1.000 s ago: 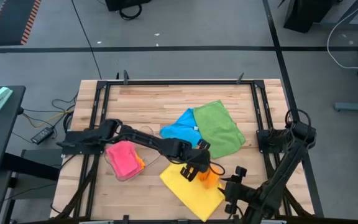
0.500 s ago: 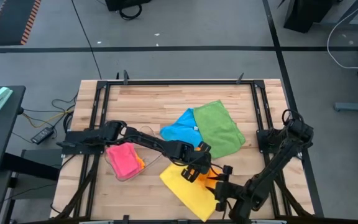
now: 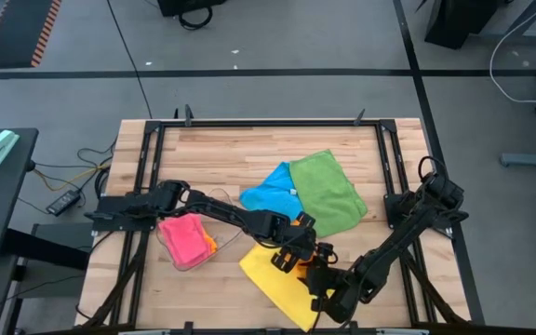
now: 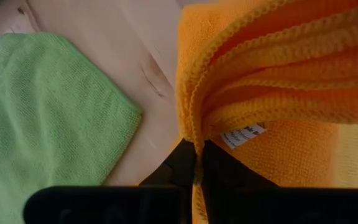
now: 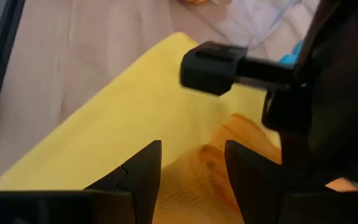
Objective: Fold microfiber towels
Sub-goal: Fold the right orange microfiber cloth and put it into the transparent bin
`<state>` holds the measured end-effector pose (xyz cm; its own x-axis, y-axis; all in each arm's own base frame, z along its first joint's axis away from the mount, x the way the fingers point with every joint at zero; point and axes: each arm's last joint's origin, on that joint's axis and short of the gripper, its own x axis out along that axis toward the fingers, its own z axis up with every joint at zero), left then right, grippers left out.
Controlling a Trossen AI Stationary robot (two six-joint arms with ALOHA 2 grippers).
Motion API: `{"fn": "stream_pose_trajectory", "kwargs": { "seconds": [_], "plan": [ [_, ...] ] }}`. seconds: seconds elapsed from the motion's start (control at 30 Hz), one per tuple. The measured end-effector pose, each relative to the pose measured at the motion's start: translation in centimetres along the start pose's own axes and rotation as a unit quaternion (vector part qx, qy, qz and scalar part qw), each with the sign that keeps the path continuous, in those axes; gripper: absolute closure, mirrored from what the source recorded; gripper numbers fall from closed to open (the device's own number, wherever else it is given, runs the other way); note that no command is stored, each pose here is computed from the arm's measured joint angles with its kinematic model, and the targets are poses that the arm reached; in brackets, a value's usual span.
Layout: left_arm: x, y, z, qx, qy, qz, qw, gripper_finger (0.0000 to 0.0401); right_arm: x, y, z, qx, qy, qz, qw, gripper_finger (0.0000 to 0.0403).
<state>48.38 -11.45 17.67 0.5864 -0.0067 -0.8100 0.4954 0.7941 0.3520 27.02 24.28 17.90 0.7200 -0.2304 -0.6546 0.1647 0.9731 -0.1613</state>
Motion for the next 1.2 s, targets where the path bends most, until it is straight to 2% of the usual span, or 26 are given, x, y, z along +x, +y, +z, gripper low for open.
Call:
{"fn": "stream_pose_trajectory", "kwargs": {
  "seconds": [0.1, 0.33, 0.4, 0.5, 0.57, 0.8, 0.93, 1.07, 1.2],
  "plan": [
    [0.0, -0.1, -0.1, 0.001, 0.006, -0.003, 1.0, 0.0365, 0.0, 0.0, -0.1, 0.005, 0.009, 0.008, 1.0, 0.0247],
    [0.0, -0.1, -0.2, 0.002, 0.01, -0.005, 1.0, 0.0371, -0.2, 0.1, -0.3, 0.018, 0.018, 0.009, 1.0, 0.0373],
    [0.0, -0.1, -0.2, 0.002, 0.012, -0.006, 1.0, 0.0376, -0.3, 0.0, -0.7, 0.024, 0.028, 0.002, 0.999, 0.0391],
    [0.0, -0.2, -0.3, 0.003, 0.018, -0.009, 1.0, 0.0374, -0.6, -0.1, -1.2, 0.043, 0.038, -0.011, 0.998, 0.039],
    [-0.1, -0.4, -0.3, 0.005, 0.022, -0.011, 1.0, 0.0359, -0.8, 0.0, -1.4, 0.05, 0.042, -0.013, 0.998, 0.0388],
    [-2.3, -0.6, 0.4, 0.026, 0.029, 0.006, 0.999, 0.0258, -1.1, -0.1, -1.9, 0.055, 0.05, -0.025, 0.997, 0.0387],
    [-4.1, -0.5, 0.7, 0.026, 0.026, -0.001, 0.999, 0.0218, -1.0, -0.3, -2.1, 0.054, 0.05, -0.033, 0.997, 0.0387],
    [-5.3, -0.5, 1.1, 0.004, -0.013, -0.068, 0.998, 0.0209, -1.2, -0.4, -2.3, 0.054, 0.049, -0.043, 0.996, 0.0386],
    [-4.0, -0.9, 1.1, -0.032, -0.05, -0.075, 0.995, 0.0225, -1.3, -0.3, -2.4, 0.053, 0.047, -0.045, 0.996, 0.0386]
  ]
}}
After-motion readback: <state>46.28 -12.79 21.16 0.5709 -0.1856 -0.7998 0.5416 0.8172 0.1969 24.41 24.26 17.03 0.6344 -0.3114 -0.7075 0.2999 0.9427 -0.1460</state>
